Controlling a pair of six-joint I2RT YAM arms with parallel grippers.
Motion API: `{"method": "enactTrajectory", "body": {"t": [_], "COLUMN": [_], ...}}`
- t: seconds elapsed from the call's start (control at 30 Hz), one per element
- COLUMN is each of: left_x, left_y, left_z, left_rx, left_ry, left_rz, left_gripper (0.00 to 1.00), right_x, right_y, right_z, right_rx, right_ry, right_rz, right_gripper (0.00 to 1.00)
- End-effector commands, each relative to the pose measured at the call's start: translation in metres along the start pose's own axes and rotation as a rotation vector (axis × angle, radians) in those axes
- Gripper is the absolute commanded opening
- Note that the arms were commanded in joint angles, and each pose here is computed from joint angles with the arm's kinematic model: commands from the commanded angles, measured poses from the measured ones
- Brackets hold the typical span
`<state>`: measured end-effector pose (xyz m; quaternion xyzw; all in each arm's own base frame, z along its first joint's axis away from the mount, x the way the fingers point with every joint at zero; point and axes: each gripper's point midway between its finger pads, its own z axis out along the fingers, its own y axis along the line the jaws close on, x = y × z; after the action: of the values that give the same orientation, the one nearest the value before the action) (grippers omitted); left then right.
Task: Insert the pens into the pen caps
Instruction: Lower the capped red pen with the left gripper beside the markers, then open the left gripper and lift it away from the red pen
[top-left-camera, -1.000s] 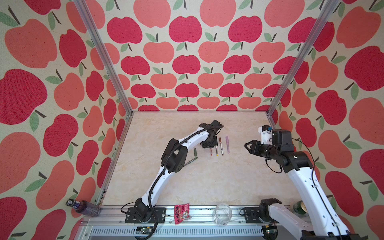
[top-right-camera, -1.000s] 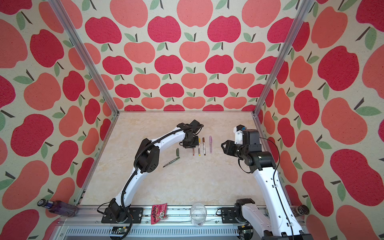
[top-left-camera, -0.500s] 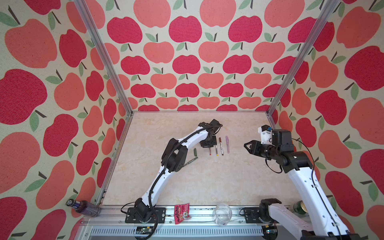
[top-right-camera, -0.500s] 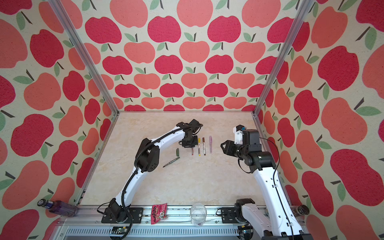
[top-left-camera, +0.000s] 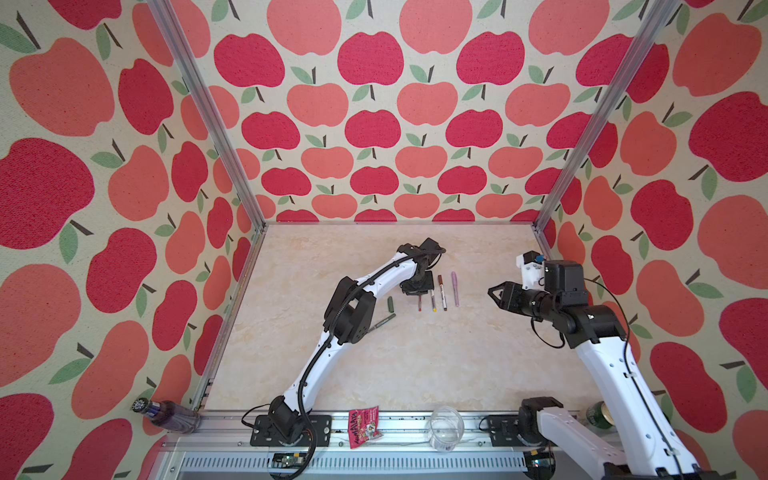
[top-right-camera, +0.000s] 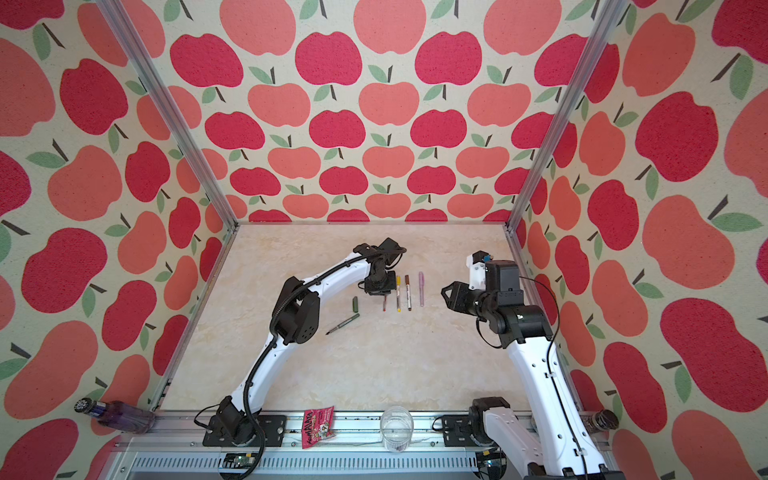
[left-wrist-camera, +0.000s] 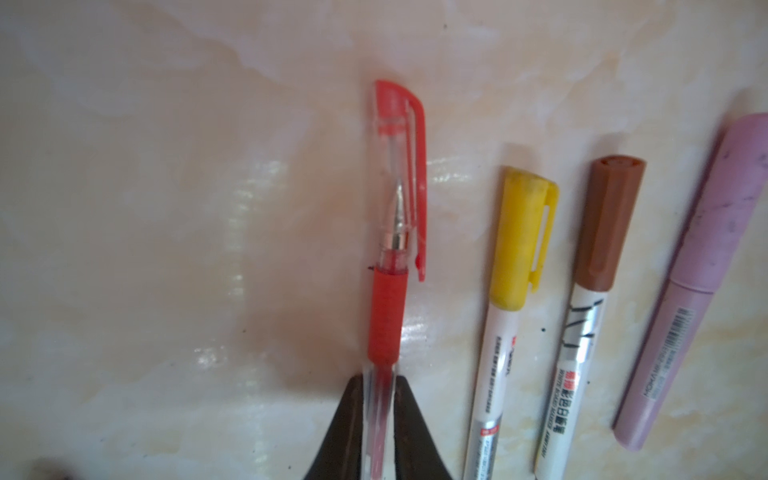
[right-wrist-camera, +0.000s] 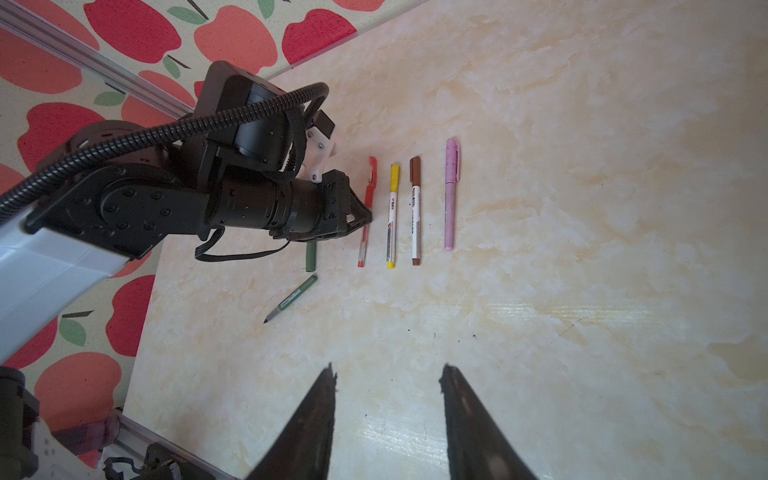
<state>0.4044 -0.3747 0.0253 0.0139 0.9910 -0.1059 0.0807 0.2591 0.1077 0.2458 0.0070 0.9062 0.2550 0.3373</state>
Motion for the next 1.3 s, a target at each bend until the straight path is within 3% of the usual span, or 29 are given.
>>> {"method": "enactTrajectory", "body": {"t": [0.0, 0.4, 0.57, 0.77, 0.9, 1.27], "left_x": [0.008, 0.006, -0.005, -0.030, -0.040, -0.035], "left_y": [0.013, 0.008, -0.010, -0.039, -0.043, 0.013], "left_z": [0.016, 0.012, -0.005, -0.061, -0.101, -0.231], "left_rx": [-0.048, -0.034, 0.031, 0.149, 0.170, 0.089], "left_ry": [0.049, 0.039, -0.016, -0.151, -0.226, -0.513], "left_rz": [0.008, 0.010, 0.038, 0.088, 0.110, 0.126], "left_gripper": [0.18, 0.17, 0.21, 0.32, 0.33, 0.37], "right_x": [0.000, 0.000, 0.001, -0.002, -0.003, -0.003], "right_y": [0.000, 0.001, 0.002, 0.007, 0.011, 0.027], "right_z": [-0.002, -0.004, -0.003, -0.005, -0.007, -0.017], "right_rx": [-0.008, -0.014, -0.022, -0.044, -0.061, -0.122], "right_ry": [-0.016, -0.022, -0.020, -0.025, -0.026, -0.008], "right_rz": [-0.024, -0.025, -0.023, -0.023, -0.017, 0.001], "right_gripper": [0.45, 0.45, 0.45, 0.45, 0.45, 0.45]}}
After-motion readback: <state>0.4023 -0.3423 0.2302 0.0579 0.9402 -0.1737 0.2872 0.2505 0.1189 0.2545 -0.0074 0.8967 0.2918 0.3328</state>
